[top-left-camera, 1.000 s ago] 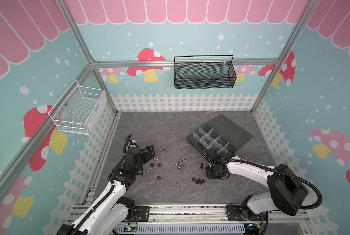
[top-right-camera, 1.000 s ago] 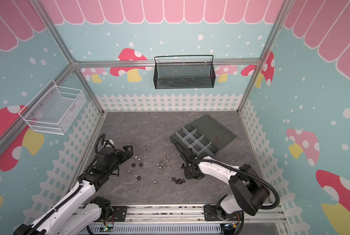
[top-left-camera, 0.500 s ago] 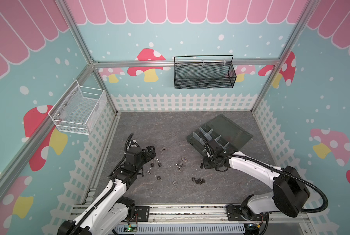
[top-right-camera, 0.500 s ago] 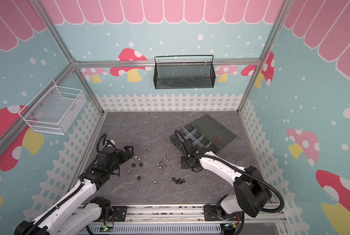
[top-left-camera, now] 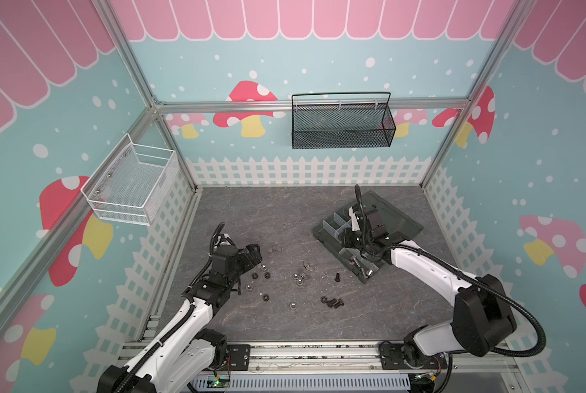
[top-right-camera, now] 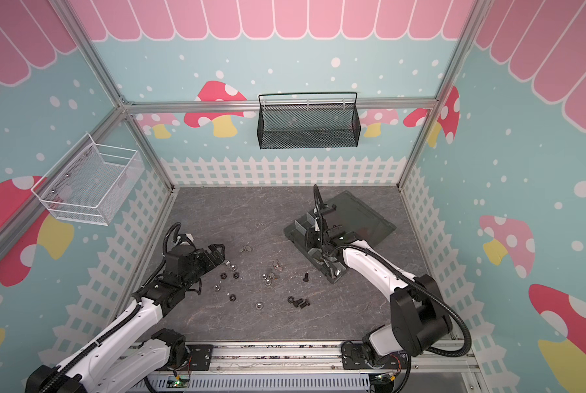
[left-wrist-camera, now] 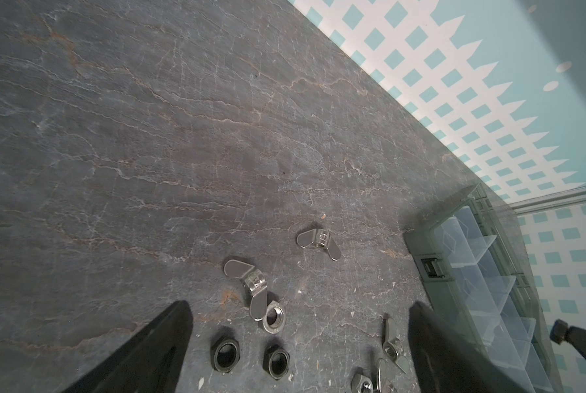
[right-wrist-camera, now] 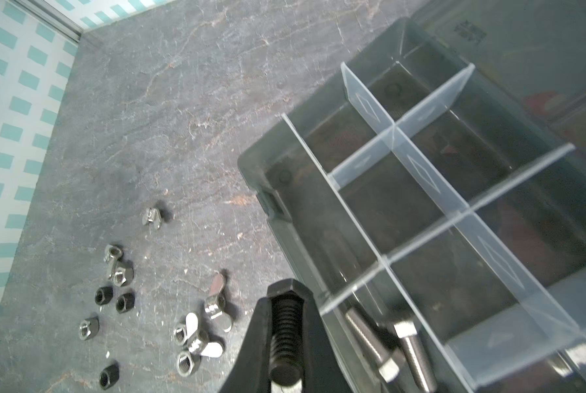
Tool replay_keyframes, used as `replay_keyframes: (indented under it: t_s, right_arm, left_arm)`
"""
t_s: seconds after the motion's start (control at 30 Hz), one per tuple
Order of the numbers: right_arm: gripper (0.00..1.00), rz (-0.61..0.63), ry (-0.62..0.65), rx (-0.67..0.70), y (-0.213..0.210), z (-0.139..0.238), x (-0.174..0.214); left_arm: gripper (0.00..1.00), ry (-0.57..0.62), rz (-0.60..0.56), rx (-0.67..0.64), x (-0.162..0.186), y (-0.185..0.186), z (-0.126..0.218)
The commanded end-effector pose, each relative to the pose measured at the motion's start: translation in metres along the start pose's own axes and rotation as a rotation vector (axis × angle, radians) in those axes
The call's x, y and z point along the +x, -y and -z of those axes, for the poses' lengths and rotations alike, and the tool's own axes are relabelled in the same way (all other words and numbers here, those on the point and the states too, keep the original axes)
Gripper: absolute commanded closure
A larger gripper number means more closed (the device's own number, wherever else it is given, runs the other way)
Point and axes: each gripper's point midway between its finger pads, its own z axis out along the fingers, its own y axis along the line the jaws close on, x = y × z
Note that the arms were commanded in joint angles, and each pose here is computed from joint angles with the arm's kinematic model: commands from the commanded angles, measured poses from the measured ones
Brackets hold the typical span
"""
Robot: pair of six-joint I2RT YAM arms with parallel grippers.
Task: Sort the screws and nuts into containers
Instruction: 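Grasp a black hex bolt with the right gripper and carry it to the box, then lower the black bolt into the organizer box and open the right gripper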
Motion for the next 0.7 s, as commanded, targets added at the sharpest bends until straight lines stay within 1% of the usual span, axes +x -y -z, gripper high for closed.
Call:
replay_keyframes:
  t_s: [0.0, 0.27, 0.5, 0.67]
  right_arm:
    - [1.00, 0.030, 0.032, -0.050, -0.010, -0.017, -0.014]
    - [1.00, 0.070, 0.019, -0.069, -0.014, -0.066, -0.020]
    - [1.00, 0.126, 0.063, -0.074, -0.011, -0.094, -0.022]
    - [0.93, 0.142, 0.072, -0.055, -0.006, -0.103, -0.021]
  left_arm:
    - [0.00, 0.017, 0.016, 0.020, -0.008, 0.007, 0.002]
    - [0.00, 0.014, 0.021, 0.030, -0.007, 0.008, 0.003]
    - [0.00, 0.015, 0.020, 0.030, -0.007, 0.008, 0.003]
    - [0.00, 0.013, 0.017, 0.032, -0.007, 0.009, 0.002]
